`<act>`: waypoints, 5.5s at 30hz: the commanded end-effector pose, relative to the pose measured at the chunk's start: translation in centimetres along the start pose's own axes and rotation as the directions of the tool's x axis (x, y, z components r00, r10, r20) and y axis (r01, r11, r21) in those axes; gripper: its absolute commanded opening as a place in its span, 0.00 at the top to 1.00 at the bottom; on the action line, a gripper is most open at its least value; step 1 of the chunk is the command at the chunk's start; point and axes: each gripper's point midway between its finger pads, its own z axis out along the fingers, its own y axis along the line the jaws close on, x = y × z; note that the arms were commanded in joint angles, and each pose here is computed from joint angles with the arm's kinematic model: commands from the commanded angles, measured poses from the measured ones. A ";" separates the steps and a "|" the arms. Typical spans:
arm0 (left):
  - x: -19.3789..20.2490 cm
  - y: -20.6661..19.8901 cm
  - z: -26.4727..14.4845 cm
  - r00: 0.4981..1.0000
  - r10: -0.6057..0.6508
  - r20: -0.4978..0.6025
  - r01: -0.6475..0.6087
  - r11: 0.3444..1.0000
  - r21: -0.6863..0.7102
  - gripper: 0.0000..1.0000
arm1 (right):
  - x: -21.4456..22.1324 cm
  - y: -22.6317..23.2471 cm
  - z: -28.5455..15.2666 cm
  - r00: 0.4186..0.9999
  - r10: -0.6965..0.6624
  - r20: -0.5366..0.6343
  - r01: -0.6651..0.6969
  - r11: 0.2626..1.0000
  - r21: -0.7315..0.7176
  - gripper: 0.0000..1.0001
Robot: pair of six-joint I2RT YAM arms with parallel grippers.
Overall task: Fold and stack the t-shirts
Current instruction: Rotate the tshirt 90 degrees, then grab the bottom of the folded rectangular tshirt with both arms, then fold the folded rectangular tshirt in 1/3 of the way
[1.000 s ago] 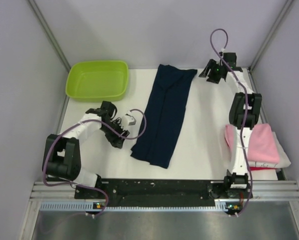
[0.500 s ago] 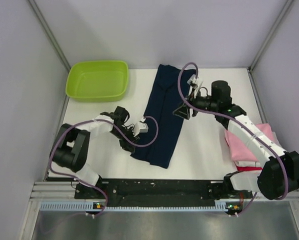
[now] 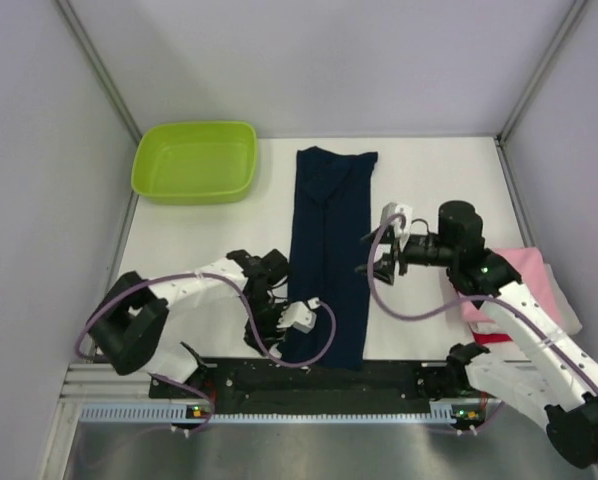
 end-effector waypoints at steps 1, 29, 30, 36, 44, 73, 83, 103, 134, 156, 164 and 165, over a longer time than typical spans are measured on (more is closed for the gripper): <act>2.8 -0.1 -3.0 0.992 0.043 -0.115 -0.061 0.985 -0.161 0.42 | 5.7 5.8 -0.9 0.958 -0.258 -0.126 0.222 0.944 -0.245 0.36; -4.5 4.1 1.4 0.800 0.596 -0.066 -0.571 0.724 -0.387 0.33 | 23.1 17.5 0.5 0.619 -0.777 -0.114 0.454 0.472 -0.756 0.53; -3.9 4.3 1.7 0.804 0.588 -0.090 -0.574 0.726 -0.379 0.34 | 23.2 17.4 0.6 0.614 -0.780 -0.119 0.456 0.473 -0.753 0.55; -3.2 5.4 2.5 0.869 0.482 -0.111 -0.487 0.793 -0.366 0.72 | 24.5 16.0 0.5 0.556 -0.810 -0.187 0.460 0.487 -0.742 0.71; -5.3 3.0 0.6 0.909 0.416 -0.008 -0.393 0.853 -0.343 1.00 | 21.9 15.6 0.7 0.619 -0.744 -0.252 0.422 0.586 -0.692 1.00; -10.4 25.7 -18.3 0.930 -0.092 0.355 0.315 0.695 -0.646 1.00 | 11.2 -15.3 6.9 0.923 -0.296 -0.245 0.312 0.950 0.028 1.00; -8.7 28.8 -17.9 0.919 -0.159 0.361 0.370 0.669 -0.645 1.00 | 13.5 -18.6 7.6 0.928 -0.250 -0.276 0.266 0.964 0.022 1.00; -8.7 31.6 -29.8 0.843 -0.101 0.528 0.508 0.474 -0.719 0.44 | 7.5 -31.1 4.2 0.828 0.558 0.048 -0.466 0.638 0.613 0.55; -2.4 22.1 -9.9 0.998 0.038 -0.050 -0.062 0.718 -0.694 0.44 | 21.3 -21.0 8.2 0.416 0.907 -0.070 -0.674 0.359 0.646 0.64; -0.1 17.9 -7.0 0.997 -0.051 -0.064 0.004 0.811 -0.585 1.00 | 20.5 -26.1 5.9 0.488 0.868 -0.090 -0.558 0.390 0.733 0.57; -0.3 17.9 -6.9 0.997 -0.073 -0.039 0.036 0.808 -0.587 1.00 | 17.5 -16.3 0.7 0.450 0.889 -0.081 -0.576 0.358 0.734 0.43; -0.2 17.9 -6.9 0.996 -0.077 -0.034 0.042 0.808 -0.587 1.00 | 17.9 -14.0 0.9 0.427 0.898 -0.102 -0.591 0.363 0.720 0.43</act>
